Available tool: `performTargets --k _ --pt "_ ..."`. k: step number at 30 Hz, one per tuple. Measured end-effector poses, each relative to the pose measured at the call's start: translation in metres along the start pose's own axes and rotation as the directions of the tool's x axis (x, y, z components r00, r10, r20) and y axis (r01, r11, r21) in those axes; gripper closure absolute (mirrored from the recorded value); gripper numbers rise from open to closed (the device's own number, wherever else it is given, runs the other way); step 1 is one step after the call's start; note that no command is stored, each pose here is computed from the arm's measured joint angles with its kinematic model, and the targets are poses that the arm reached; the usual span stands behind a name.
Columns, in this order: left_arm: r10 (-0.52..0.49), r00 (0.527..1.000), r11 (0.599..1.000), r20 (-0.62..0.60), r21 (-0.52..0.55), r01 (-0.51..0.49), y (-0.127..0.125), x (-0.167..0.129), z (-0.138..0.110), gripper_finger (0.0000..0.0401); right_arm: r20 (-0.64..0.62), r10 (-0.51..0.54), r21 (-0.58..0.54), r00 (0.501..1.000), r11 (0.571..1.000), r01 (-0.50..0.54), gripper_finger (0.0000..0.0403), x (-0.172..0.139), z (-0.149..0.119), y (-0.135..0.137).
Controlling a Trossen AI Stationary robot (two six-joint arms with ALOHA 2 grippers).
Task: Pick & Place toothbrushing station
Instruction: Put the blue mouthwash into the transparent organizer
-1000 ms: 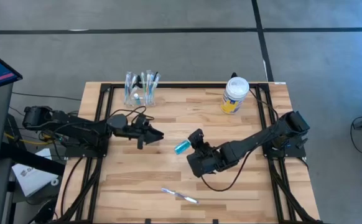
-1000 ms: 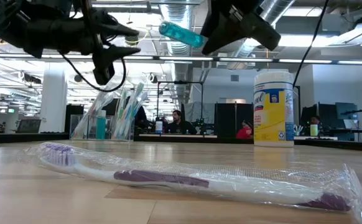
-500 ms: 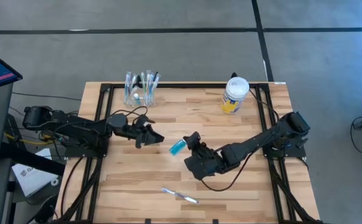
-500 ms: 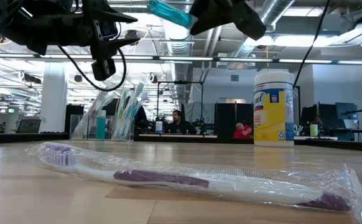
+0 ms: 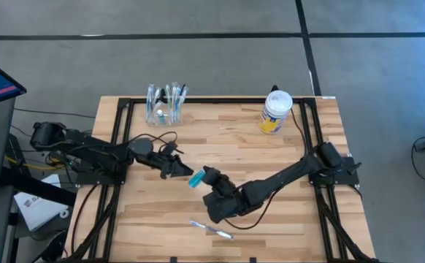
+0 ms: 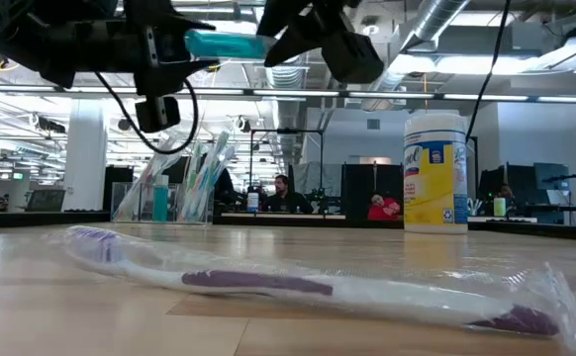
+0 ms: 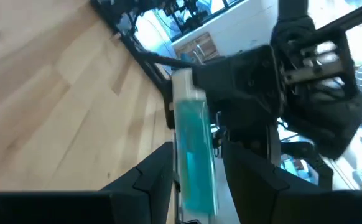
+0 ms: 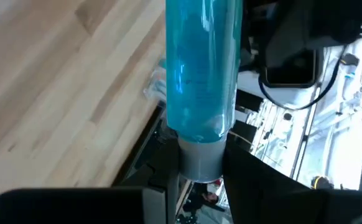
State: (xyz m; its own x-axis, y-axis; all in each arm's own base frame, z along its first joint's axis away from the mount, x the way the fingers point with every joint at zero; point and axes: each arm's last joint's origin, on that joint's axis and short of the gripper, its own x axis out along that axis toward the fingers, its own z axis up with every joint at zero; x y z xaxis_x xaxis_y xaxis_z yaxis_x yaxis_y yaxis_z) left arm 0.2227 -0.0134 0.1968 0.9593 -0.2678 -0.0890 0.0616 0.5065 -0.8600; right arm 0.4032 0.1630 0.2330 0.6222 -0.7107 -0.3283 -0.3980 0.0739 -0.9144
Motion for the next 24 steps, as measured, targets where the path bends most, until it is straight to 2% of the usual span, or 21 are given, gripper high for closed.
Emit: performTargets --k 7,24 --pt "0.019 0.998 1.0 -0.055 -0.019 -0.02 0.005 0.006 -0.007 0.0266 0.01 0.016 -0.005 1.0 1.0 -0.016 0.0316 -0.004 0.001 -0.003" --pt "-0.021 0.998 0.997 -0.054 -0.07 0.017 -0.001 0.015 -0.001 0.0266 0.011 0.019 -0.017 1.0 1.0 -0.019 0.0316 -0.003 0.001 -0.003"
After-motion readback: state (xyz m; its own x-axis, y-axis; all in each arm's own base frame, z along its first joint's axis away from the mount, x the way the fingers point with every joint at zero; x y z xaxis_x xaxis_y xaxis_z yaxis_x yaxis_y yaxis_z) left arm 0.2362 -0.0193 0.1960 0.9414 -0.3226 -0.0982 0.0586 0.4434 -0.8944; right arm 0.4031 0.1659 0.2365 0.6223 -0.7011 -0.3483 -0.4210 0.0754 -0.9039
